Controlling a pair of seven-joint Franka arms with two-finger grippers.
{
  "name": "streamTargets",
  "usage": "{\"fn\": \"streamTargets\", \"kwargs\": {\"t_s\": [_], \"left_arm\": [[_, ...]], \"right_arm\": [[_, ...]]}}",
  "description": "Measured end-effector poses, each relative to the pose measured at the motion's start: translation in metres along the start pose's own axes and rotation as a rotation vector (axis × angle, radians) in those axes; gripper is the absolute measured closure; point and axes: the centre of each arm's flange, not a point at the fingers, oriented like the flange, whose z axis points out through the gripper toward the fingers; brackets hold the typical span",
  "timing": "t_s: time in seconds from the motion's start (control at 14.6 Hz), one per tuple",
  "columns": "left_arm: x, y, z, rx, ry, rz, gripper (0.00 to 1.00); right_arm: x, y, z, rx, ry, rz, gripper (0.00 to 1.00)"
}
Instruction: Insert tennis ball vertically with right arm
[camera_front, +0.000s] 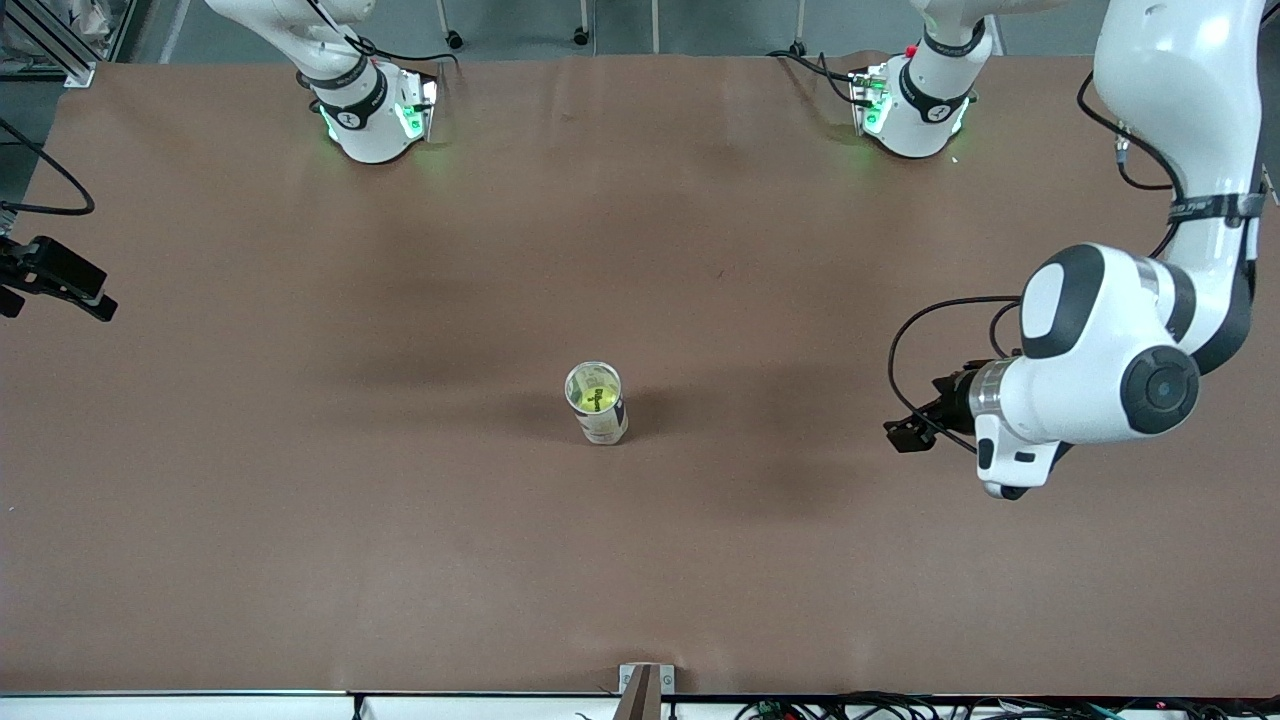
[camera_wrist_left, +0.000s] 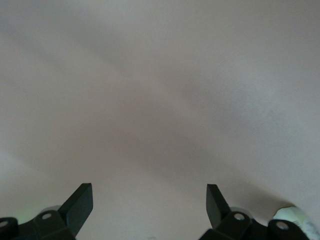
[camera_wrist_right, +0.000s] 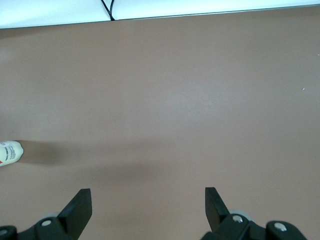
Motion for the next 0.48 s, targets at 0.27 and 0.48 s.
{"fn": "streamTargets", "kwargs": {"t_s": [0.27, 0.48], "left_arm": [[-0.013, -0.015, -0.053, -0.005, 0.065, 0.188, 0.0], [-0.018, -0.042, -0.082, 0.045, 0.057, 0.368, 0.0]], "right_arm": [[0.0, 0.0, 0.0, 0.0, 0.0, 0.0, 0.0], [0.0, 0.0, 0.0, 0.0, 0.0, 0.0, 0.0]]}}
